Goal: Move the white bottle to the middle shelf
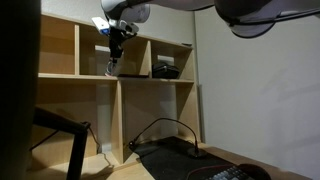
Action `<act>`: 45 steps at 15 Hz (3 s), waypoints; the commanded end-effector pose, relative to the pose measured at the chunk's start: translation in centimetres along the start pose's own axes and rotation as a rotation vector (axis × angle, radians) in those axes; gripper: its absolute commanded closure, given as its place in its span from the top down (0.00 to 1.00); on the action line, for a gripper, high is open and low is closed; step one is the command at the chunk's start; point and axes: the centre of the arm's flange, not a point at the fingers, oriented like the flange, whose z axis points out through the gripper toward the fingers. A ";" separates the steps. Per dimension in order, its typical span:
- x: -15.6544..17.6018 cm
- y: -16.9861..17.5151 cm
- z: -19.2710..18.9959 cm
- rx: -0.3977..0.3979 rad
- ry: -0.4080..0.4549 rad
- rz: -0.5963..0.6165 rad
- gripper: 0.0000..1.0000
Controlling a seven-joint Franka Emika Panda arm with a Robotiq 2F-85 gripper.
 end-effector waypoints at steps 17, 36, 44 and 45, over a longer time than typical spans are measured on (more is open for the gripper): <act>2.4 3.0 8.7 0.298 -0.030 0.236 0.20; 8.2 5.6 1.4 -0.352 -0.104 0.424 1.00; 12.7 6.0 -4.4 -0.523 -0.287 0.501 1.00; 13.4 6.1 -5.6 -0.532 -0.298 0.504 1.00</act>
